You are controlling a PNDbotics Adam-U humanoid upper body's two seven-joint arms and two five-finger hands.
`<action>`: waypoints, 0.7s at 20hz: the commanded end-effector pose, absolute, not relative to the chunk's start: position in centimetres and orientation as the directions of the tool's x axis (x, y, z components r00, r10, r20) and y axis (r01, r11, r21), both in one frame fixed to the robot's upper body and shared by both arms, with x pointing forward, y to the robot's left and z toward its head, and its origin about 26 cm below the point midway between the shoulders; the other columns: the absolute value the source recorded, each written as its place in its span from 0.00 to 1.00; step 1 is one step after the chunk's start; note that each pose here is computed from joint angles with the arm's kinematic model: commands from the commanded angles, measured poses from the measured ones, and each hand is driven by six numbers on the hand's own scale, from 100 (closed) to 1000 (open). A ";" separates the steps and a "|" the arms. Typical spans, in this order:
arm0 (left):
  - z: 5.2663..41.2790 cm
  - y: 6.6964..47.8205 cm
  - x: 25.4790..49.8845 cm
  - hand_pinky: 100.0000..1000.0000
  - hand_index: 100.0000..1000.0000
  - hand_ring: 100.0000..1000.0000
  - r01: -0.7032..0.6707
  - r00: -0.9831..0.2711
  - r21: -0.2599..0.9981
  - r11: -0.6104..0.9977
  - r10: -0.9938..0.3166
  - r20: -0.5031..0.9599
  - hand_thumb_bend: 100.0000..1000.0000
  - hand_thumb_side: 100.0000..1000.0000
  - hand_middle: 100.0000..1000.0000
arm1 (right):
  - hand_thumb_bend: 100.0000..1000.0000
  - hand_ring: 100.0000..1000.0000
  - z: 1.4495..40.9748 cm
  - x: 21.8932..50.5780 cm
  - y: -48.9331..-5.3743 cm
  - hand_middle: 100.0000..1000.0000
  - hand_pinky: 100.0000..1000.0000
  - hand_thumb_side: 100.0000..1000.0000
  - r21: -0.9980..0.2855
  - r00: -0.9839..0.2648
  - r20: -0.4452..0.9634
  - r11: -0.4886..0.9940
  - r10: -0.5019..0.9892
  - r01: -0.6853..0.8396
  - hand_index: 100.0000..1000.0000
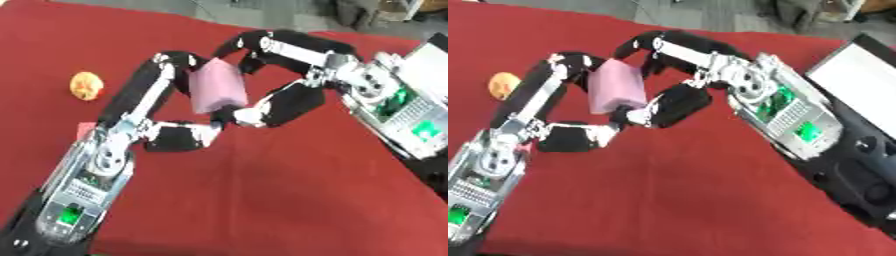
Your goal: Pick up the objects with one hand, pass them to the other hand, and then place them into the box on the other side of the table.
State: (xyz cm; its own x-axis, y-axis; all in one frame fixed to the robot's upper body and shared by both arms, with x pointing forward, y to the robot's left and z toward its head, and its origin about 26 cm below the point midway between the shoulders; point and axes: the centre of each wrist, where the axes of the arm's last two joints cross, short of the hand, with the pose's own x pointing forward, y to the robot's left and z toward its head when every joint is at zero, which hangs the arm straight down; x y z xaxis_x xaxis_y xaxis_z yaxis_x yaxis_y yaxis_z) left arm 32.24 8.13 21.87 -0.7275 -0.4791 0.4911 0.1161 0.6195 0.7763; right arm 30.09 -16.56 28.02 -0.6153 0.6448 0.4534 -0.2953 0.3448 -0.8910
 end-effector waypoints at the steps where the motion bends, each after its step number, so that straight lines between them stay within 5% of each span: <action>1: 23.1 7.8 31.6 0.55 0.26 0.41 0.113 -0.758 0.769 0.629 -0.446 0.476 0.00 0.00 0.23 | 0.27 0.72 28.5 29.8 -16.6 0.89 0.79 0.18 -0.900 -0.625 0.433 0.349 0.649 -0.261 0.85; 11: 23.0 7.6 31.4 0.55 0.28 0.42 0.127 -0.754 0.774 0.621 -0.446 0.482 0.00 0.00 0.24 | 0.00 0.62 28.5 29.8 -16.6 0.64 0.74 0.06 -0.847 -0.576 0.512 0.488 0.637 -0.212 0.58; 14: 23.0 7.6 31.4 0.55 0.29 0.42 0.130 -0.753 0.773 0.621 -0.445 0.484 0.00 0.00 0.25 | 0.00 0.57 28.4 29.8 -16.5 0.57 0.73 0.02 -0.834 -0.571 0.528 0.511 0.629 -0.210 0.50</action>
